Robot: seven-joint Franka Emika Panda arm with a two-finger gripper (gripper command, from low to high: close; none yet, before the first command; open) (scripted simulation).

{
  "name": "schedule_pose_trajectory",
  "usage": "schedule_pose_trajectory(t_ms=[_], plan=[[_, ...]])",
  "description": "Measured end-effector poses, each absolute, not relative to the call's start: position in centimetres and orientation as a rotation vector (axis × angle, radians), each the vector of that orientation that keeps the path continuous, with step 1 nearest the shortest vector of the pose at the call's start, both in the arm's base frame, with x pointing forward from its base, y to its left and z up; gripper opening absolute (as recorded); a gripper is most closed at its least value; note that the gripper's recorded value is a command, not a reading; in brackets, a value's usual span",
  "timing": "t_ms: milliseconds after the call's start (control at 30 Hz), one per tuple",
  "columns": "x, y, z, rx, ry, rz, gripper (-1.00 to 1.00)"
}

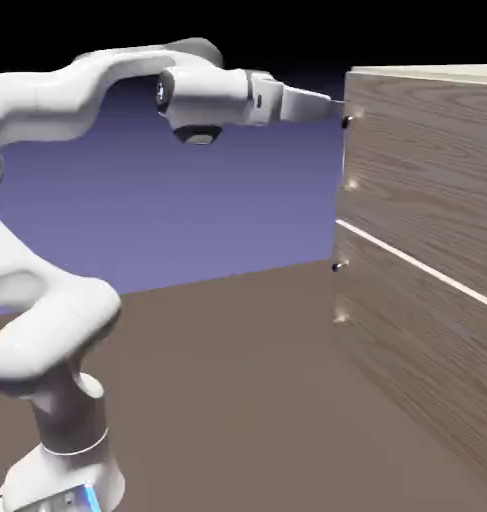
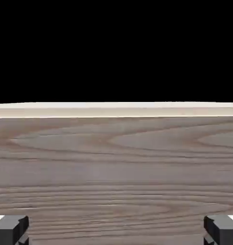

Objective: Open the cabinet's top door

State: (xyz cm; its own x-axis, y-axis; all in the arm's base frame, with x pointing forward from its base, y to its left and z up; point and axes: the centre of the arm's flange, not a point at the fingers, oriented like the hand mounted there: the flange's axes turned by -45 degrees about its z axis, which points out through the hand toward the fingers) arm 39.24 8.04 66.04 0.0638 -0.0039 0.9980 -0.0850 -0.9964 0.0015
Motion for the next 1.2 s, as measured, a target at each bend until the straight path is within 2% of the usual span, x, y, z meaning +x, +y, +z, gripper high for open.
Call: schedule_pose_trajectory(t_ms=[400,833,1000,1033,1200], plan=[[43.1,14.9,61.9,2.173,-0.05,2.195,0.0],[49.1,21.7,52.4,2.204,-0.038,2.204,0.0],[53.1,21.6,52.4,2.204,-0.036,2.203,0.0],[54.1,21.5,52.4,2.204,-0.038,2.204,-1.0],[51.9,20.9,52.4,2.225,0.011,2.226,-1.0]])
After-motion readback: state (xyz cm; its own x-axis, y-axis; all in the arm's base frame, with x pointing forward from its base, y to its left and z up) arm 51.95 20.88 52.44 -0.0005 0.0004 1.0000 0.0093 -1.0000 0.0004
